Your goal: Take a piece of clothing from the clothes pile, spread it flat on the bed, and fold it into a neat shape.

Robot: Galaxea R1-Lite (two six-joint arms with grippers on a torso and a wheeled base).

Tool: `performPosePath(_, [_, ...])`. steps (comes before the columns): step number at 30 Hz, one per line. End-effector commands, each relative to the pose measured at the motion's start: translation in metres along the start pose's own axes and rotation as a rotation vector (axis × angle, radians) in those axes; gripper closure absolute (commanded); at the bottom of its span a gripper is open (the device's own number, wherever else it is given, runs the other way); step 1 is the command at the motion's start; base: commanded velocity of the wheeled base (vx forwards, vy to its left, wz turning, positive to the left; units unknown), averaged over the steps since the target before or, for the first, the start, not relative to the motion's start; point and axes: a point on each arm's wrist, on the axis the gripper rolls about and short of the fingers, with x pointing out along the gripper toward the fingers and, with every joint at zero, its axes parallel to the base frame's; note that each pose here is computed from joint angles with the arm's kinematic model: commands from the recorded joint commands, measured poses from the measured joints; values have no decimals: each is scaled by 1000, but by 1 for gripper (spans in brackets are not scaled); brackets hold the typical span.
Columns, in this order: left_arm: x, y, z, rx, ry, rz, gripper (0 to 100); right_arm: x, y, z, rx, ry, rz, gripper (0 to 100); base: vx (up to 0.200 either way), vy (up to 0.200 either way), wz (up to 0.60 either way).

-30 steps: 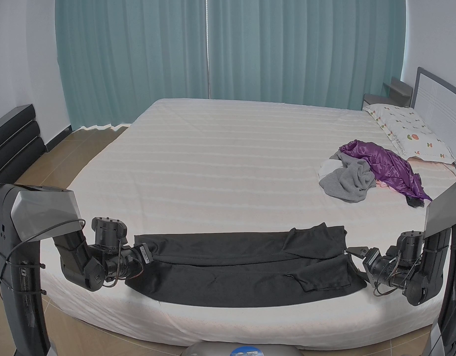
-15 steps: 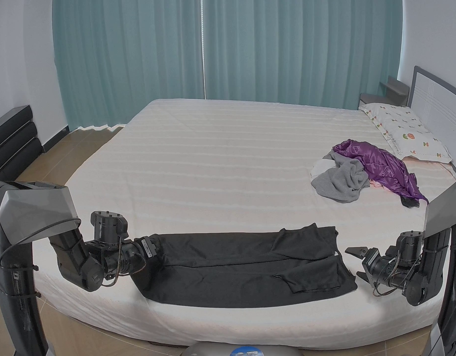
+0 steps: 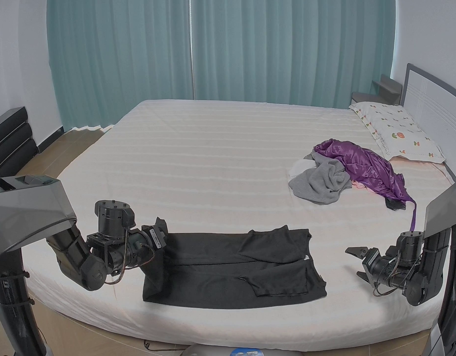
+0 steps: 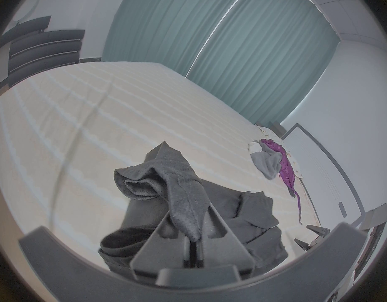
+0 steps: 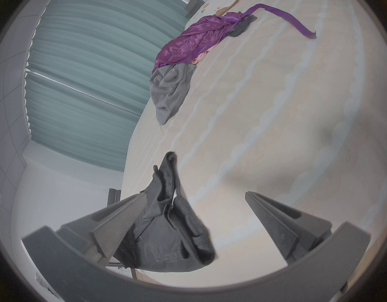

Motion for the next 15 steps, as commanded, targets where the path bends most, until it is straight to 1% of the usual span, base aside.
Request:
performPosePath(1, [0, -14, 0, 18, -4, -37, 100, 0, 0, 0, 0, 0, 1, 0, 0, -200, 0])
performPosePath(7, [5, -36, -8, 50, 39, -73, 100, 0, 0, 0, 0, 0, 1, 0, 0, -200, 0])
performPosePath(8, [5, -36, -8, 50, 39, -73, 100, 0, 0, 0, 0, 0, 1, 0, 0, -200, 0])
performPosePath(9, [7, -44, -10, 60, 52, -86, 100, 0, 0, 0, 0, 0, 1, 0, 0, -200, 0])
performPosePath(10, [7, -48, -11, 65, 57, -93, 100, 0, 0, 0, 0, 1, 0, 0, 0, -200, 0])
performPosePath(13, [7, -49, -11, 66, 59, -93, 100, 0, 0, 0, 0, 0, 1, 0, 0, -200, 0])
performPosePath(14, [12, -63, -17, 86, 94, -105, 100, 0, 0, 0, 0, 1, 0, 0, 0, -200, 0])
performPosePath(15, [13, -67, -18, 91, 94, -106, 100, 0, 0, 0, 0, 1, 0, 0, 0, -200, 0])
